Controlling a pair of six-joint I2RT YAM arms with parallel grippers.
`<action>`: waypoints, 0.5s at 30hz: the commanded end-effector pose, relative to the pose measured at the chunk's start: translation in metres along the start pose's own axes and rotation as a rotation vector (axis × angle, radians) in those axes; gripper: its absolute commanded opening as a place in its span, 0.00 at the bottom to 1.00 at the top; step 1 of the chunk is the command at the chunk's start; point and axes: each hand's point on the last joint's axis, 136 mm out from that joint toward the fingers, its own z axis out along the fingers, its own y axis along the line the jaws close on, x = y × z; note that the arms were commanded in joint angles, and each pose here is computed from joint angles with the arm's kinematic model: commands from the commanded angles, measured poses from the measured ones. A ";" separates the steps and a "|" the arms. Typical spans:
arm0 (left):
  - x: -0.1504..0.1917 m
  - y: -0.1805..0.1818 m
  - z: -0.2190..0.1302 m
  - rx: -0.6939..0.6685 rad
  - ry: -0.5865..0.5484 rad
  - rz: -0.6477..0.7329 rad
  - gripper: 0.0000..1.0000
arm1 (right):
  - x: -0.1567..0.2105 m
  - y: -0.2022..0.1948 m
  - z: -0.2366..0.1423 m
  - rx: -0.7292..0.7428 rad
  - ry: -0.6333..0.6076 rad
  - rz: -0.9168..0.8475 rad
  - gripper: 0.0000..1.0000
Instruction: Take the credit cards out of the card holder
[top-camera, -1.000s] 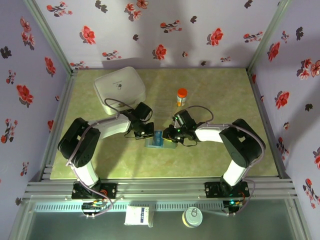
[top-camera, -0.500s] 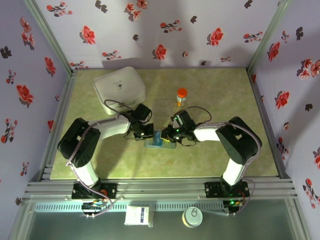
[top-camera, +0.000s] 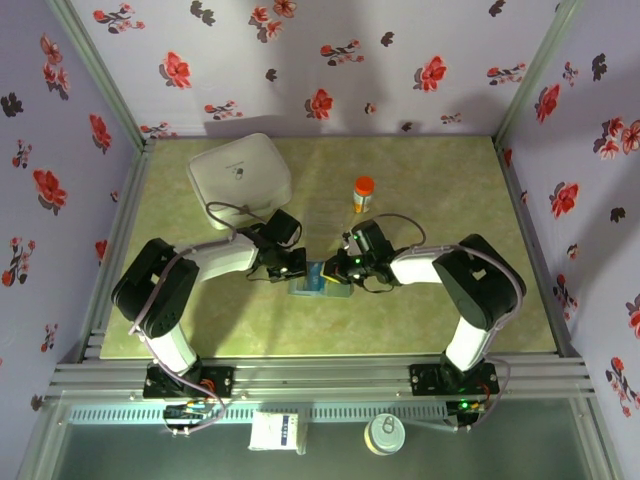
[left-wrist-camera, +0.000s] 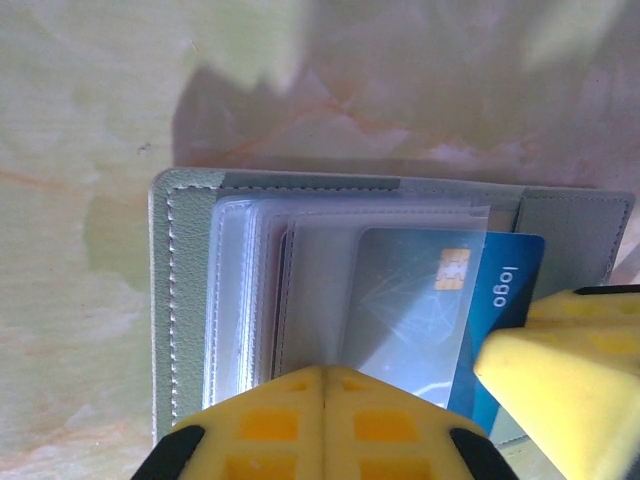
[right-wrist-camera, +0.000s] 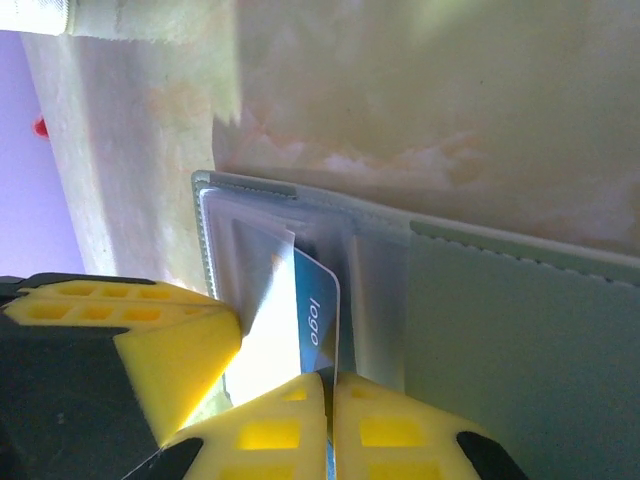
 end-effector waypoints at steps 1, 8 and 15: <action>0.021 0.032 0.006 -0.110 0.060 -0.036 0.00 | 0.003 -0.015 -0.010 0.039 -0.012 0.018 0.09; 0.017 0.028 -0.001 -0.096 0.033 -0.036 0.00 | 0.002 -0.020 -0.025 0.071 -0.025 0.005 0.07; 0.008 0.024 -0.016 -0.080 -0.023 -0.046 0.10 | -0.001 -0.005 -0.039 0.075 -0.030 -0.049 0.06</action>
